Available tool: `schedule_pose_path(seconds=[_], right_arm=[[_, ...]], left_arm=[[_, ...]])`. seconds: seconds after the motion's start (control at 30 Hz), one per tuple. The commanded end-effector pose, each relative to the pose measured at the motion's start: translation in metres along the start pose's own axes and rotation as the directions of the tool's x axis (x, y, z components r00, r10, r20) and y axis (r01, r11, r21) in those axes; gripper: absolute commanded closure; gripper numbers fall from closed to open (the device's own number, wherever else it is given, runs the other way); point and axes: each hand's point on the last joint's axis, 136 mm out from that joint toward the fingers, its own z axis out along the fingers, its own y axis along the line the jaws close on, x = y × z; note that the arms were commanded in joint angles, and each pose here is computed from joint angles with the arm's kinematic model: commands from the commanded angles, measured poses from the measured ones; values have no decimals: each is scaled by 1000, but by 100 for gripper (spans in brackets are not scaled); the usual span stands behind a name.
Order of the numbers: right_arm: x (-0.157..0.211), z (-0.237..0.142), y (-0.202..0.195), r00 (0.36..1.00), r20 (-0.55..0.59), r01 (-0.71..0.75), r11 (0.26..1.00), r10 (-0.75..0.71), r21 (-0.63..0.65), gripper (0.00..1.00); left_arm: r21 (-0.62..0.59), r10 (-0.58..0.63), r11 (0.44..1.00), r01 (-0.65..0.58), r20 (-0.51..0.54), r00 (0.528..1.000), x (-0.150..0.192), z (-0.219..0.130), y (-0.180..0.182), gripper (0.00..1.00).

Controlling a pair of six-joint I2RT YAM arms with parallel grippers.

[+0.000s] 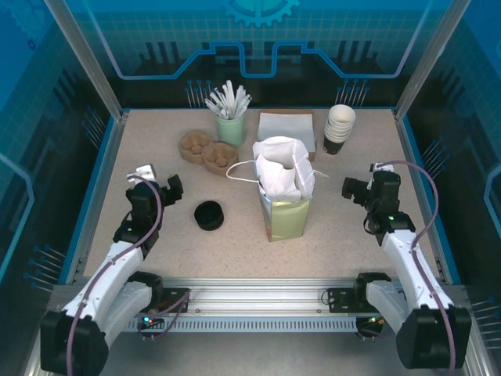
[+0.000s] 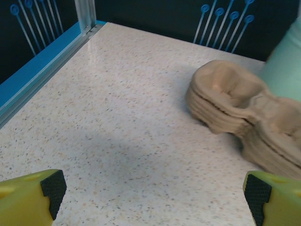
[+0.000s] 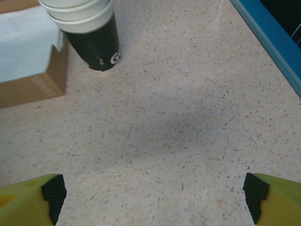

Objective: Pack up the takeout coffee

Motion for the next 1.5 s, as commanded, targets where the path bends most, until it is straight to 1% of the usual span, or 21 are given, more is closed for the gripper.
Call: schedule_pose_path(seconds=[0.0,0.07,0.1,0.17,0.2,0.3,0.37,0.43,0.5,0.63,0.7,0.83,0.9,0.97,1.03,1.07,1.1,1.17,1.47], right_arm=[[-24,20,0,988,151,-3,1000,4,-1,0],[-16,33,3,991,134,15,1000,-12,-14,0],[-15,38,12,992,126,34,998,-27,-58,0],[-16,42,28,986,149,90,986,-69,-139,0],[-20,45,32,981,178,101,984,-74,-148,0],[-19,57,33,974,207,126,981,-94,-145,0],[-17,66,37,971,210,151,977,-117,-153,0],[-14,73,40,972,202,157,975,-123,-160,0],[-13,75,43,971,208,157,972,-120,-175,0],[-10,76,54,963,240,179,956,-122,-234,0],[-7,78,57,959,253,191,952,-128,-240,0],[-4,75,59,950,277,212,951,-146,-226,0],[-2,78,62,949,270,226,946,-161,-231,0],[3,85,70,949,251,253,933,-189,-254,0],[8,89,82,936,267,301,912,-228,-277,0],[11,90,83,938,239,310,915,-250,-259,0],[9,90,83,934,253,314,916,-251,-249,0],[9,90,83,935,251,313,916,-251,-249,0],[9,91,83,936,247,312,917,-251,-249,0]], left_arm=[[-35,-13,999,16,86,996,-6,14,10,1],[-33,-1,999,4,66,998,5,24,13,1],[-13,-4,1000,5,53,999,10,30,13,1],[34,-42,999,41,6,999,20,41,14,1],[41,-51,998,51,-3,999,25,46,15,1],[31,-38,999,38,20,999,29,58,19,1],[27,-32,999,32,19,999,27,64,19,1],[27,-43,999,41,50,998,23,68,19,1],[70,-25,997,21,68,997,20,72,10,1],[73,-1,997,-5,85,996,16,77,9,1],[116,11,993,-19,69,998,18,79,0,1],[182,16,983,-36,111,994,24,83,-11,1],[163,41,985,-56,92,995,25,85,-14,1],[172,61,982,-76,87,994,28,88,-19,1],[178,77,980,-92,88,993,34,92,-22,1],[184,84,978,-99,91,992,37,94,-24,1],[190,104,974,-121,97,990,39,97,-27,1],[185,140,971,-152,76,987,42,98,-34,1],[167,139,974,-151,80,987,40,99,-32,1]])
